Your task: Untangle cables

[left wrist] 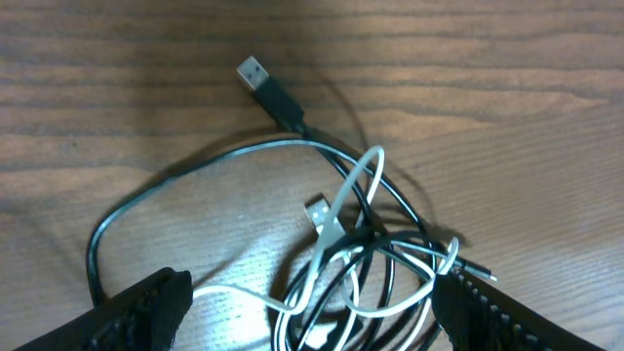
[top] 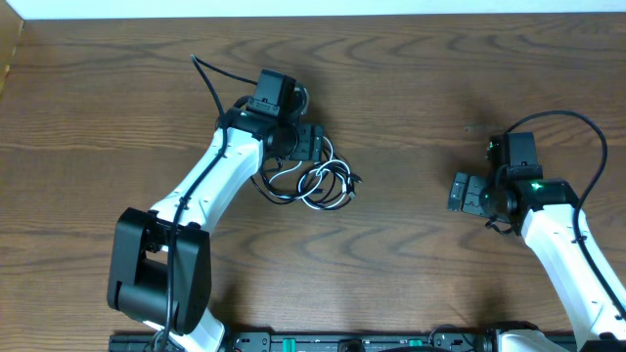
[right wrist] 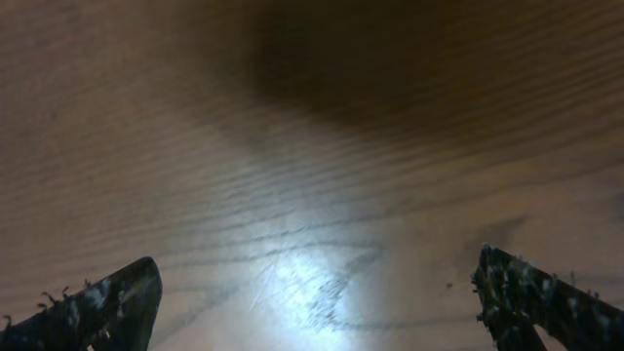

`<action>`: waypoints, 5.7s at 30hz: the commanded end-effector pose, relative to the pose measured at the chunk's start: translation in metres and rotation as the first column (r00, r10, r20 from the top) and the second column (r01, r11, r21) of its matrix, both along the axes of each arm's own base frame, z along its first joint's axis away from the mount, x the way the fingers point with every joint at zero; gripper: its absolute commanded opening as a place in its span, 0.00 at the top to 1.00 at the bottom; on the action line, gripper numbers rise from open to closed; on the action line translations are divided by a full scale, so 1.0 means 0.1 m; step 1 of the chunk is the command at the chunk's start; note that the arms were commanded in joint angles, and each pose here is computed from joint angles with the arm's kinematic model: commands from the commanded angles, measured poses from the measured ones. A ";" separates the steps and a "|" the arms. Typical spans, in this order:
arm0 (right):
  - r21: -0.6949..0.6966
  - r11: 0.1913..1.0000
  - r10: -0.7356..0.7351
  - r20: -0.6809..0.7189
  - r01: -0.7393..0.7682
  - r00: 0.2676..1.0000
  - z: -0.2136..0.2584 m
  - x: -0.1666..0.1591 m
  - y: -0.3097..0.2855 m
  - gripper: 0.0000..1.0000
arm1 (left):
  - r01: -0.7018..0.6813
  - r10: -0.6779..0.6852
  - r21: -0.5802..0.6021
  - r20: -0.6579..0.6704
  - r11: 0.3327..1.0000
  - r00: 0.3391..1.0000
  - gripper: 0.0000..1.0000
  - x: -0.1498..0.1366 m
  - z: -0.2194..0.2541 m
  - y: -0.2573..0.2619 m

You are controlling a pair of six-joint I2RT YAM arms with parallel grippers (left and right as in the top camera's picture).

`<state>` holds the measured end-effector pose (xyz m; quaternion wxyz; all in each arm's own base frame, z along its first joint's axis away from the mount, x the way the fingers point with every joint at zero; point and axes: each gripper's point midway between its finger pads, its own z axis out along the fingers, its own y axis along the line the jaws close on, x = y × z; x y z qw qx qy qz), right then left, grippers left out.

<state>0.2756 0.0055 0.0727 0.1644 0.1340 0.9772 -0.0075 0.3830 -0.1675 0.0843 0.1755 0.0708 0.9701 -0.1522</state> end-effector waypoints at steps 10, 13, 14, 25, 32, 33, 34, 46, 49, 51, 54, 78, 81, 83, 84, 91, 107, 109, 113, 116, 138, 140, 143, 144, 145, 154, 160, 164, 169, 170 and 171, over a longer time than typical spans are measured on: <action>0.036 0.999 0.008 0.083 -0.011 0.997 0.11 0.20 0.07 0.01 | 0.011 -0.006 0.044 -0.109 0.999 0.994 0.19 -0.14 -0.36 -0.02; 0.067 0.998 0.006 0.069 -0.011 0.998 0.09 0.17 0.12 0.01 | 0.025 -0.018 0.052 -0.133 0.998 0.991 0.29 -0.20 -0.42 -0.05; 0.091 0.996 0.015 0.064 -0.021 0.998 0.09 0.16 0.16 0.01 | 0.029 -0.022 0.053 -0.134 0.998 0.991 0.33 -0.21 -0.42 -0.07; 0.130 0.991 0.028 0.078 -0.038 0.997 0.11 0.19 0.24 0.01 | 0.063 -0.064 -0.014 -0.061 0.998 0.996 0.93 -0.14 -0.10 -0.27; 0.295 0.948 0.089 0.122 -0.122 0.989 0.19 0.25 0.56 0.01 | 0.151 -0.119 -0.244 0.142 0.958 0.983 0.93 -0.04 0.98 -0.65; 0.326 0.935 0.103 0.134 -0.142 0.986 0.22 0.26 0.63 0.01 | 0.150 -0.104 -0.272 0.175 0.950 0.979 0.92 -0.05 1.16 -0.69; 0.352 0.922 0.115 0.147 -0.160 0.982 0.25 0.27 0.69 0.01 | 0.154 -0.095 -0.291 0.206 0.944 0.974 0.93 -0.06 1.30 -0.72; 0.420 0.840 0.227 0.305 -0.344 0.925 0.50 0.44 1.17 0.01 | 0.342 -0.065 -0.419 0.550 0.841 0.833 0.92 -0.49 2.73 -1.03; 0.407 0.825 0.253 0.355 -0.392 0.900 0.57 0.49 1.29 0.01 | 0.332 -0.024 -0.460 0.557 0.824 0.830 0.93 -0.56 2.90 -0.99; 0.391 0.824 0.260 0.384 -0.411 0.886 0.62 0.54 1.33 0.05 | 0.337 -0.021 -0.461 0.565 0.821 0.825 0.92 -0.58 2.95 -0.98; 0.350 0.848 0.253 0.395 -0.399 0.883 0.61 0.59 1.30 0.07 | 0.337 -0.014 -0.467 0.569 0.817 0.822 0.93 -0.61 2.99 -0.96; 0.371 0.762 0.307 0.515 -0.531 0.800 0.73 0.69 2.05 0.10 | 0.382 -0.077 -0.535 0.505 0.753 0.859 0.92 -0.82 2.99 -1.10; 0.367 0.744 0.292 0.574 -0.559 0.765 0.87 0.75 2.14 0.13 | 0.386 -0.082 -0.537 0.505 0.750 0.859 0.92 -0.83 2.99 -1.11; 0.385 0.735 0.263 0.597 -0.558 0.758 0.96 0.78 2.19 0.13 | 0.386 -0.082 -0.536 0.505 0.751 0.859 0.92 -0.83 2.99 -1.11; 0.395 0.731 0.250 0.603 -0.556 0.757 0.99 0.79 2.21 0.13 | 0.386 -0.082 -0.536 0.505 0.751 0.859 0.93 -0.83 2.99 -1.11; 0.406 0.711 0.209 0.659 -0.575 0.723 1.17 0.86 2.29 0.60 | 0.387 -0.081 -0.534 0.508 0.752 0.858 0.92 -0.83 2.99 -1.11; 0.463 0.741 0.252 0.478 -0.486 0.841 0.75 0.60 2.20 0.99 | 0.305 -0.013 -0.421 0.569 0.854 0.822 0.92 -0.58 2.90 -0.92; 0.466 0.747 0.259 0.453 -0.474 0.853 0.70 0.56 2.18 0.99 | 0.263 0.008 -0.402 0.560 0.877 0.828 0.92 -0.53 2.83 -0.86; 0.458 0.752 0.278 0.431 -0.474 0.858 0.64 0.52 2.16 0.99 | 0.261 -0.023 -0.363 0.546 0.894 0.838 0.92 -0.51 2.69 -0.85; 0.460 0.758 0.283 0.405 -0.461 0.869 0.59 0.48 2.14 0.99 | 0.229 -0.025 -0.340 0.512 0.912 0.859 0.72 -0.48 2.54 -0.83; 0.289 0.909 0.173 0.391 -0.299 0.904 0.88 0.33 1.38 0.85 | 0.051 -0.043 -0.075 0.112 0.996 0.993 0.36 -0.58 1.21 -0.53; 0.287 0.912 0.176 0.371 -0.292 0.912 0.86 0.27 1.36 0.81 | 0.050 -0.043 -0.067 0.098 0.997 0.994 0.35 -0.58 1.16 -0.53; 0.281 0.920 0.183 0.314 -0.275 0.932 0.75 0.17 1.32 0.77 | 0.048 -0.045 -0.047 0.061 0.998 0.997 0.35 -0.59 1.03 -0.53; 0.276 0.923 0.184 0.293 -0.267 0.938 0.72 0.14 1.29 0.76 | 0.047 -0.045 -0.041 0.049 0.998 0.998 0.35 -0.59 0.99 -0.53; 0.270 0.927 0.183 0.279 -0.260 0.943 0.69 0.11 1.27 0.76 | 0.047 -0.046 -0.032 0.032 0.998 0.998 0.35 -0.59 0.92 -0.53; 0.188 0.966 0.152 0.152 -0.179 0.977 0.49 -0.11 1.03 0.67 | 0.052 -0.046 0.041 -0.131 0.998 0.990 0.35 -0.56 0.23 -0.57; 0.188 0.966 0.152 0.151 -0.179 0.977 0.49 -0.11 1.03 0.66 | 0.074 -0.073 0.001 -0.190 0.997 0.979 0.35 -0.53 -0.04 -0.72; 0.188 0.966 0.152 0.151 -0.179 0.977 0.49 -0.11 1.03 0.66 | 0.067 -0.064 0.005 -0.207 0.998 0.976 0.35 -0.48 -0.21 -0.75; 0.187 0.966 0.152 0.145 -0.178 0.978 0.49 -0.12 1.03 0.62 | 0.069 -0.059 0.030 -0.253 0.997 0.966 0.35 -0.50 -0.44 -0.75; 0.187 0.966 0.152 0.144 -0.178 0.978 0.48 -0.13 1.02 0.62 | 0.069 -0.058 0.034 -0.263 0.997 0.963 0.35 -0.51 -0.49 -0.75; 0.187 0.966 0.153 0.144 -0.178 0.978 0.48 -0.13 1.02 0.62 | 0.061 -0.048 0.038 -0.274 0.997 0.960 0.35 -0.52 -0.54 -0.75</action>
